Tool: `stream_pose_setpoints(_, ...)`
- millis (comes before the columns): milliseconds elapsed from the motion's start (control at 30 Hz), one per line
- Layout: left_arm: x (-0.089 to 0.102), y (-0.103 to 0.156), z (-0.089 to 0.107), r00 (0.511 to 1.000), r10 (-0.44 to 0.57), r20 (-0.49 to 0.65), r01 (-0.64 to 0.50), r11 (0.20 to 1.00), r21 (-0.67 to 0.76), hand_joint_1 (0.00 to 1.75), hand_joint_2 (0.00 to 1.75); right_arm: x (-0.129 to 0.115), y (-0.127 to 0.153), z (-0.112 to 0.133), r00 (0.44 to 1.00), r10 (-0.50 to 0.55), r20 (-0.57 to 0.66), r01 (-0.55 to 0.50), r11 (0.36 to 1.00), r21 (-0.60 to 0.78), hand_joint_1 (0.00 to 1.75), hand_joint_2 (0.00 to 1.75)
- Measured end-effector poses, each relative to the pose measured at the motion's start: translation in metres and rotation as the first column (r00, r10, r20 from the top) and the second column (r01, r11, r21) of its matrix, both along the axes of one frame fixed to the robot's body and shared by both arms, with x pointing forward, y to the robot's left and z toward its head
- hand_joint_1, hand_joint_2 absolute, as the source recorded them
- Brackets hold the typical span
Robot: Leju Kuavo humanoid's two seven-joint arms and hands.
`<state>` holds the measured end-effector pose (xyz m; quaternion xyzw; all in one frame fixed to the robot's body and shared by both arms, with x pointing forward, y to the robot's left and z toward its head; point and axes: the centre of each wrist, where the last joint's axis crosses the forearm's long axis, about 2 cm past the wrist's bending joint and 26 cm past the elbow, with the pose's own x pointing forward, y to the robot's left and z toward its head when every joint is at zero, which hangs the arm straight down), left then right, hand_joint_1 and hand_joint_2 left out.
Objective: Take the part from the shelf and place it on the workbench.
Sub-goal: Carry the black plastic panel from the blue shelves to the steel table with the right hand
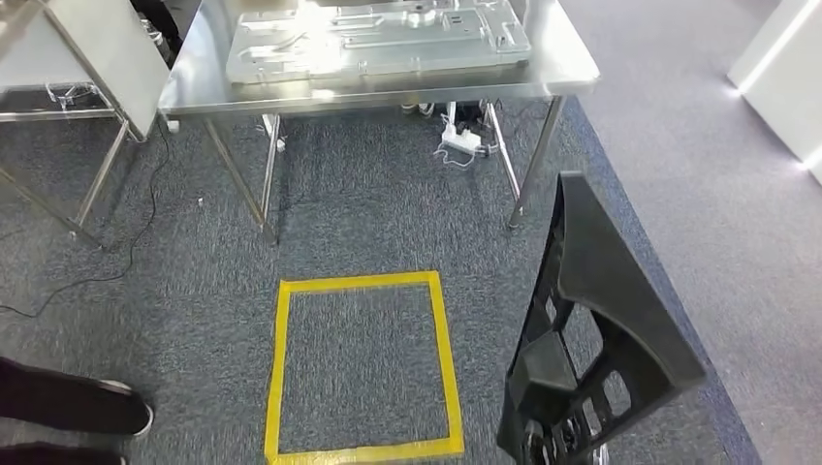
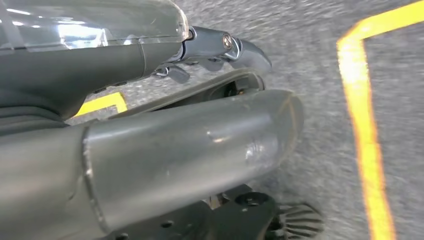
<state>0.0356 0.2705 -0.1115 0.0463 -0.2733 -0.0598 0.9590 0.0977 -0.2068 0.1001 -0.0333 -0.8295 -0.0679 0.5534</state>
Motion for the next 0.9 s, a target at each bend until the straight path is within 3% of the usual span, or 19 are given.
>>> stream_pose_setpoints(333,-0.013,0.004,-0.001,0.999,0.012,-0.033,-0.012,1.0,0.008,0.0,0.0,-0.001,0.002,-0.002,1.0,-0.006,-0.012,0.006,1.0,-0.001,1.75,1.75)
stream_pose_setpoints(900,-0.008,0.003,-0.001,1.0,0.015,-0.027,-0.015,1.0,0.002,0.0,0.0,-0.001,0.002,-0.005,0.999,-0.021,-0.035,0.02,1.0,-0.017,1.75,1.75)
